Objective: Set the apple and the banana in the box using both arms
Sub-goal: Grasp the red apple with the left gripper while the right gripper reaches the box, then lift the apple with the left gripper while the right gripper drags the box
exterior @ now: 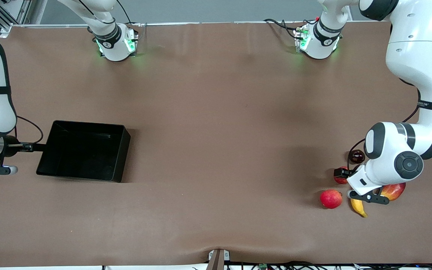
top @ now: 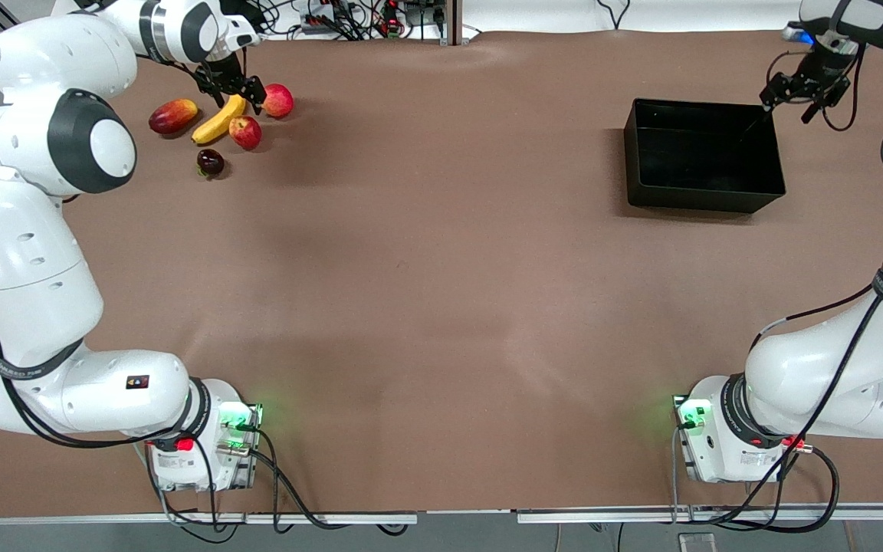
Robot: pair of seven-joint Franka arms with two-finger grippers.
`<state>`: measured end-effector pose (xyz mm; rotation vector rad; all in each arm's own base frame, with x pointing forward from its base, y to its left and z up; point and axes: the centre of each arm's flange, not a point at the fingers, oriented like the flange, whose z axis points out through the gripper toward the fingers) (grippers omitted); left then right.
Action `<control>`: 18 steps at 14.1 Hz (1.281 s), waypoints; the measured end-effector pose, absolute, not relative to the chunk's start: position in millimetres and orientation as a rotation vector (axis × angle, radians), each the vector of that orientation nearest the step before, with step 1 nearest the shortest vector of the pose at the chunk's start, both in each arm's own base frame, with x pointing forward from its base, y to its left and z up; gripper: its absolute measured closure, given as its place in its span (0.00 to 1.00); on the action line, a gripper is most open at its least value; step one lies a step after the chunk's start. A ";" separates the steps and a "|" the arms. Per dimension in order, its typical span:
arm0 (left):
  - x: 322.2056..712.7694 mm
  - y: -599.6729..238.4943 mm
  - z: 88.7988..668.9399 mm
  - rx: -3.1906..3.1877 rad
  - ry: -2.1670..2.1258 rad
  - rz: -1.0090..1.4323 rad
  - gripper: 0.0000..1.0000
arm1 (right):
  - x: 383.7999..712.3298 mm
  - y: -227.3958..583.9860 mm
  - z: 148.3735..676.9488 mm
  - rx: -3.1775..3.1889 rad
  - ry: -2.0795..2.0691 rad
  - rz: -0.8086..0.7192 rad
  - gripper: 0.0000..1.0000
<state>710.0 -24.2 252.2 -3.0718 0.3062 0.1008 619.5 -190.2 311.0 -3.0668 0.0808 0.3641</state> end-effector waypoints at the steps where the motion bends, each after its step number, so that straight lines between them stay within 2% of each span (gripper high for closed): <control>1: 708.7 -23.4 246.3 -3.075 0.305 0.098 0.00 | 615.0 -193.1 301.0 -3.068 0.086 0.357 0.00; 3: 705.6 -19.1 236.6 -3.079 0.297 0.100 0.00 | 606.6 -197.4 283.6 -3.071 0.089 0.344 0.00; 4: 704.1 -16.9 232.8 -3.080 0.293 0.105 0.00 | 601.0 -198.2 275.5 -3.064 0.077 0.361 0.07; 7: 698.7 -15.8 223.2 -3.081 0.293 0.124 0.00 | 589.6 -195.9 254.6 -3.059 0.051 0.368 0.42; 9: 697.5 -16.1 220.8 -3.082 0.294 0.124 0.00 | 587.0 -202.9 247.4 -3.074 -0.002 0.306 0.49; 11: 696.4 -16.3 217.7 -3.082 0.295 0.127 0.00 | 576.4 -216.5 237.8 -3.060 -0.036 0.321 0.53; 12: 696.1 -16.4 215.9 -3.083 0.295 0.129 0.00 | 572.9 -218.2 233.9 -3.053 -0.042 0.333 0.65; 14: 695.2 -16.7 213.0 -3.083 0.297 0.135 0.19 | 571.1 -212.6 230.9 -3.040 -0.055 0.358 0.89; 15: 695.1 -17.3 212.7 -3.083 0.298 0.135 0.32 | 571.7 -209.6 231.3 -3.036 -0.056 0.366 0.95; 16: 695.5 -18.5 213.8 -3.083 0.301 0.131 0.35 | 571.2 -203.9 230.8 -3.024 -0.081 0.391 0.95; 18: 696.5 -25.0 215.5 -3.083 0.315 0.124 0.35 | 573.7 -189.7 233.4 -3.011 -0.115 0.421 0.95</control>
